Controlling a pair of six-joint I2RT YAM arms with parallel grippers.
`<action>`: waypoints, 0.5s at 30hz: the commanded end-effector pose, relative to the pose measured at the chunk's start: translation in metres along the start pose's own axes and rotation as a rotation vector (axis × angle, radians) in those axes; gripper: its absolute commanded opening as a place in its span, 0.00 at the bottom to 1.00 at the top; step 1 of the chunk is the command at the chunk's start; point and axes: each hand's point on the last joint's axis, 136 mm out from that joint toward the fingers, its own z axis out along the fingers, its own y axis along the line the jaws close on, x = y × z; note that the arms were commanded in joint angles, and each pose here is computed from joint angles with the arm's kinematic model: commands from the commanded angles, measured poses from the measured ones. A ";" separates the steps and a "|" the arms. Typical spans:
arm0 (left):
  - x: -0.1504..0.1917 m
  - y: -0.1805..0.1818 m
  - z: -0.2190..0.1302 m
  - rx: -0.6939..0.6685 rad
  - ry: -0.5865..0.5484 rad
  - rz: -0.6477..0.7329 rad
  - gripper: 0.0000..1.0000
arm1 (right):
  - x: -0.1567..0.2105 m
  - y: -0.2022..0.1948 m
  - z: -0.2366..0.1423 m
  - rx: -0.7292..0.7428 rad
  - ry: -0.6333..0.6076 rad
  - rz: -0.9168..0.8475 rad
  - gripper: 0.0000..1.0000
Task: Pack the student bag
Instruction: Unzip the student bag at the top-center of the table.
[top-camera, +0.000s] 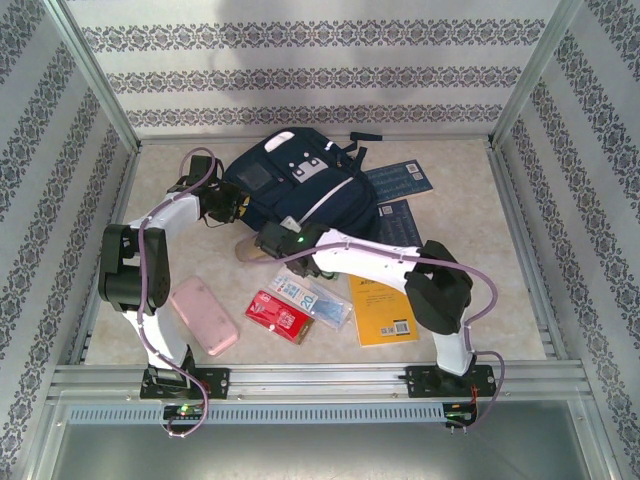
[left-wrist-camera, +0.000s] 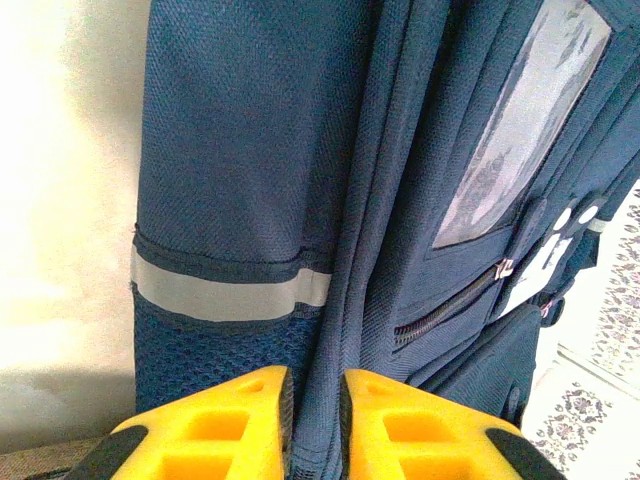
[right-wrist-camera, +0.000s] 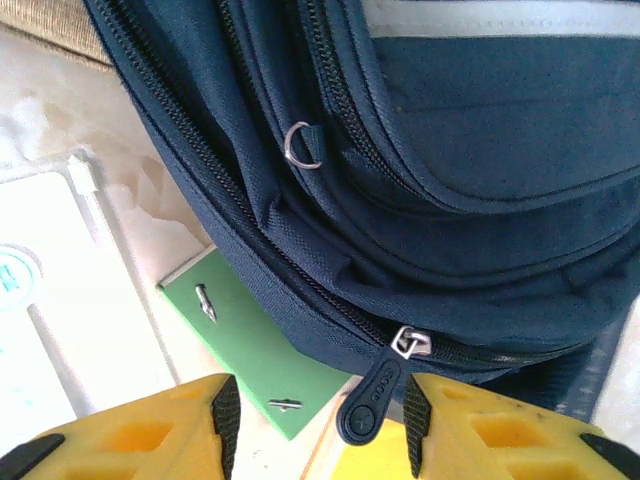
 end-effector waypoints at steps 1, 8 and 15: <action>-0.003 0.001 -0.001 0.024 0.005 -0.021 0.22 | 0.004 -0.011 0.000 0.142 0.030 -0.150 0.49; -0.004 0.002 0.000 0.025 0.009 -0.031 0.22 | 0.007 -0.012 0.006 0.193 0.050 -0.218 0.47; -0.003 0.004 0.001 0.022 0.011 -0.031 0.22 | 0.011 -0.016 0.010 0.251 0.062 -0.276 0.43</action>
